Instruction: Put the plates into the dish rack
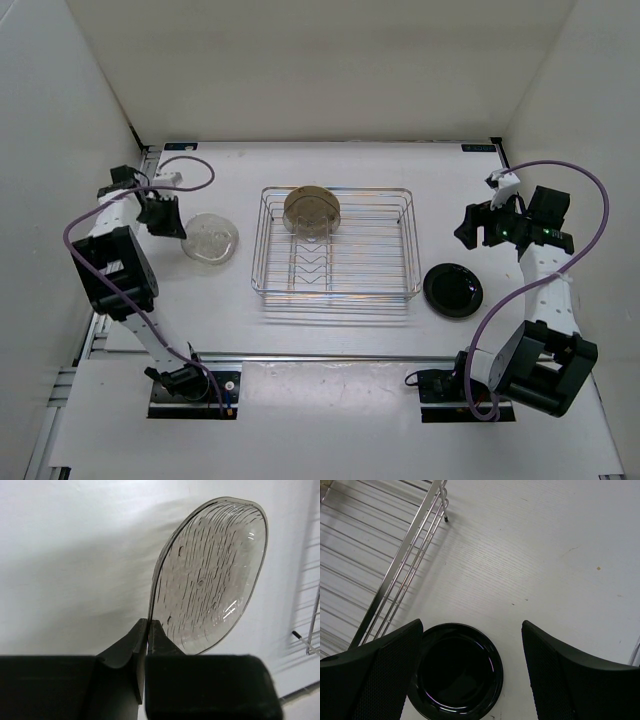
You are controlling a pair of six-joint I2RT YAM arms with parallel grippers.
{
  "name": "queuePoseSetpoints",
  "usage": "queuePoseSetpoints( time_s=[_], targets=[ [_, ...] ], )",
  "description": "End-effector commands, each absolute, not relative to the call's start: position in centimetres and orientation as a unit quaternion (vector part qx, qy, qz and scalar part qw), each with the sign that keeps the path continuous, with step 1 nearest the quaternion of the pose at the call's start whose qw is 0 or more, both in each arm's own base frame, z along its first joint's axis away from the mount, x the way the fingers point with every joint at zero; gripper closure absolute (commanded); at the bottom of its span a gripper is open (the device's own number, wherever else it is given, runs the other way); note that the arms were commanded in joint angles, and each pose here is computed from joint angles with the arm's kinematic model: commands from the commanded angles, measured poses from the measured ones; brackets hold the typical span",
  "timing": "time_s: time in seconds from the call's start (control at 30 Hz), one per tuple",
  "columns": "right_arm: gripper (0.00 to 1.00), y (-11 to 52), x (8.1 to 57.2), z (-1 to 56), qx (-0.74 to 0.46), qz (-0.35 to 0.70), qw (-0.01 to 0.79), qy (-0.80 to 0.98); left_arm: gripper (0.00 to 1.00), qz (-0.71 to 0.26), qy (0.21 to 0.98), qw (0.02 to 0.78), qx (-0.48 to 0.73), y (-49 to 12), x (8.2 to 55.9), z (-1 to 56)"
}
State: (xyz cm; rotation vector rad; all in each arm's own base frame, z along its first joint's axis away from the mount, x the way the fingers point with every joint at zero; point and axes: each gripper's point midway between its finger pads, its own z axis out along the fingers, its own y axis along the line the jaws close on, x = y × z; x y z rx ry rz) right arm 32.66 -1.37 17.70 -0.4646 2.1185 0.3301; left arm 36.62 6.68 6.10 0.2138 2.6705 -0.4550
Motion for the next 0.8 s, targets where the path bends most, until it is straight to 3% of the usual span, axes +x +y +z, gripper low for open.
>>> queuePoseSetpoints(
  time_s=[0.0,0.47,0.77],
  targets=[
    [0.17,-1.2,32.8,18.8,-0.193,0.135,0.475,0.848,0.9,-0.105,0.934,0.327,0.095,8.2,39.4,15.3],
    [0.17,-0.5,31.7,18.3,-0.199,0.143,0.473,0.846,0.9,0.045,0.86,0.487,0.146,8.1,38.5,30.4],
    [0.17,-0.5,31.6,18.0,-0.197,0.145,0.47,0.848,0.9,0.154,0.771,0.554,0.273,1.2,39.0,38.6]
  ],
)
